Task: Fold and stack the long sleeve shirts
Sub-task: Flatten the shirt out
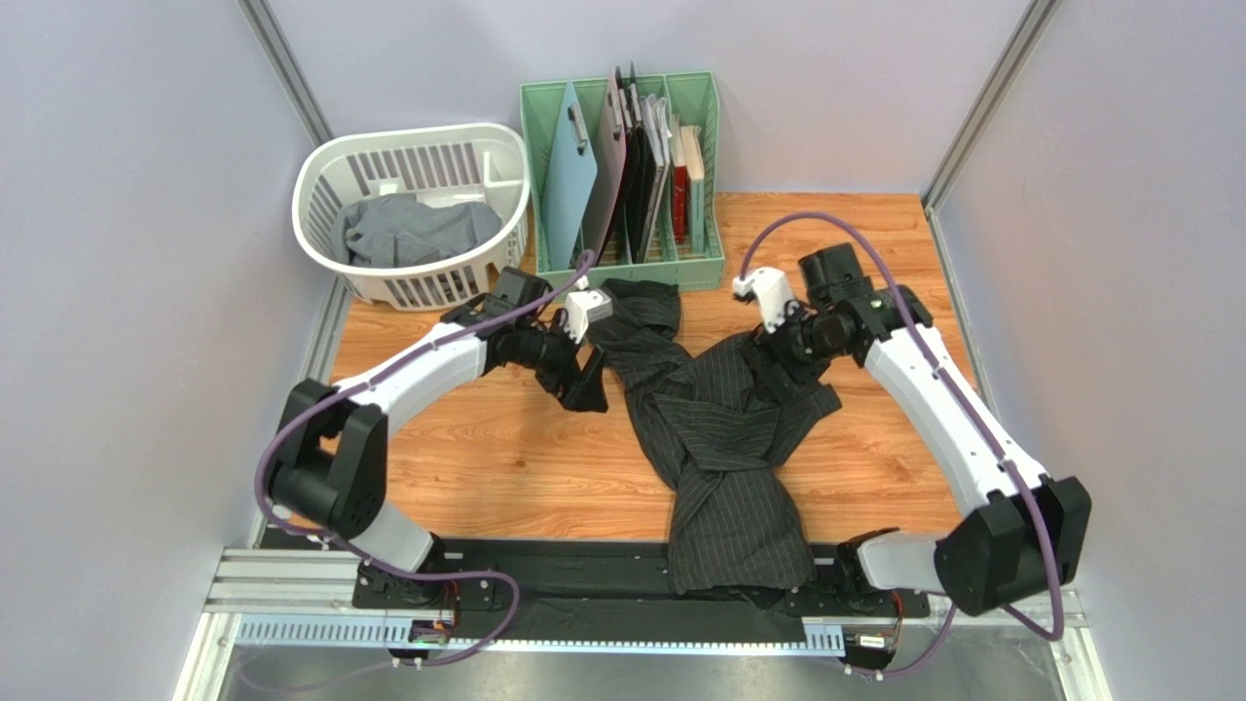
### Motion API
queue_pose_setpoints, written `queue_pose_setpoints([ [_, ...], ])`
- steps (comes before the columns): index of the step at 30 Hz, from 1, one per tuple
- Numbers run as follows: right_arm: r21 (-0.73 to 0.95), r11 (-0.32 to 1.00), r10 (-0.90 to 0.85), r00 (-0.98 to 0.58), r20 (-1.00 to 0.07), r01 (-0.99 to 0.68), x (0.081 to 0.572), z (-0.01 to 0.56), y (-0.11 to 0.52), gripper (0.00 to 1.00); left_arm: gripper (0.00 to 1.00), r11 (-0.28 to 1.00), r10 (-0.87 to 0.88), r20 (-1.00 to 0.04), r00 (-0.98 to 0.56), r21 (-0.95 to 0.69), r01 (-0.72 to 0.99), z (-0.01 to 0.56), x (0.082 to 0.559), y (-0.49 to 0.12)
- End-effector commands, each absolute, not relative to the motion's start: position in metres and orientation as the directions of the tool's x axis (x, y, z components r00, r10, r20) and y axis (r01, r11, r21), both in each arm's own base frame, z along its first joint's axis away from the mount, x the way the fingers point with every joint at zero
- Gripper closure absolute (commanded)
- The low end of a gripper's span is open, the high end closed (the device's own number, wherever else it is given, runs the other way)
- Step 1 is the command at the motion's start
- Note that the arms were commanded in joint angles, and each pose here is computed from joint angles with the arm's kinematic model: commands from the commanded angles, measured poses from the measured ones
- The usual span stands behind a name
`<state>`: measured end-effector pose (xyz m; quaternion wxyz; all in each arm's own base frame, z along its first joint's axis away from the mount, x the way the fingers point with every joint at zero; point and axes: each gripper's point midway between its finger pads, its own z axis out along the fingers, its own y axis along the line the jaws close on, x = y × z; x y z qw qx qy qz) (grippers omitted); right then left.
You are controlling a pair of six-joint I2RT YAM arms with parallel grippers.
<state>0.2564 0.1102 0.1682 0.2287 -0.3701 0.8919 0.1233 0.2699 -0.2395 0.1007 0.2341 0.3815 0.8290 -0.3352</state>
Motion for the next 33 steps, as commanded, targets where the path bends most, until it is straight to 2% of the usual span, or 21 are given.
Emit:
queue_pose_setpoints([
  [1, 0.072, 0.571, -0.688, -0.525, -0.501, -0.818, 0.24, 0.149, 0.157, 0.31, 0.06, 0.395, 0.408, -0.701, -0.584, -0.441, 0.806, 0.133, 0.245, -0.242],
  [5, 0.104, 0.543, -0.724, -0.528, -0.444, -0.833, 0.247, 0.117, 0.177, 0.36, 0.06, 0.393, 0.388, -0.705, -0.593, -0.456, 0.799, 0.149, 0.241, -0.231],
  [11, 0.134, 0.534, -0.745, -0.539, -0.394, -0.835, 0.264, 0.084, 0.189, 0.4, 0.06, 0.419, 0.403, -0.741, -0.537, -0.372, 0.828, 0.165, 0.24, -0.214],
  [18, 0.199, 0.497, -0.757, -0.534, -0.378, -0.845, 0.236, 0.083, 0.184, 0.61, 0.06, 0.433, 0.418, -0.743, -0.523, -0.343, 0.834, 0.165, 0.237, -0.207],
  [21, 0.217, 0.486, -0.755, -0.532, -0.384, -0.846, 0.229, 0.094, 0.184, 0.99, 0.08, 0.413, 0.419, -0.748, -0.515, -0.349, 0.841, 0.164, 0.235, -0.209],
  [23, 0.202, 0.491, -0.742, -0.528, -0.413, -0.847, 0.229, 0.115, 0.181, 1.0, 0.09, 0.39, 0.429, -0.753, -0.5, -0.344, 0.854, 0.164, 0.232, -0.212],
  [29, 0.115, 0.555, -0.589, -0.487, -0.645, -0.824, 0.256, 0.221, 0.161, 1.0, 0.08, 0.256, 0.541, -0.758, -0.364, -0.264, 0.93, 0.153, 0.197, -0.236],
  [33, 0.066, 0.695, -0.434, -0.491, -0.756, -0.716, 0.28, 0.267, 0.116, 1.0, 0.06, 0.141, 0.601, -0.734, -0.317, -0.292, 0.946, 0.132, 0.16, -0.277],
])
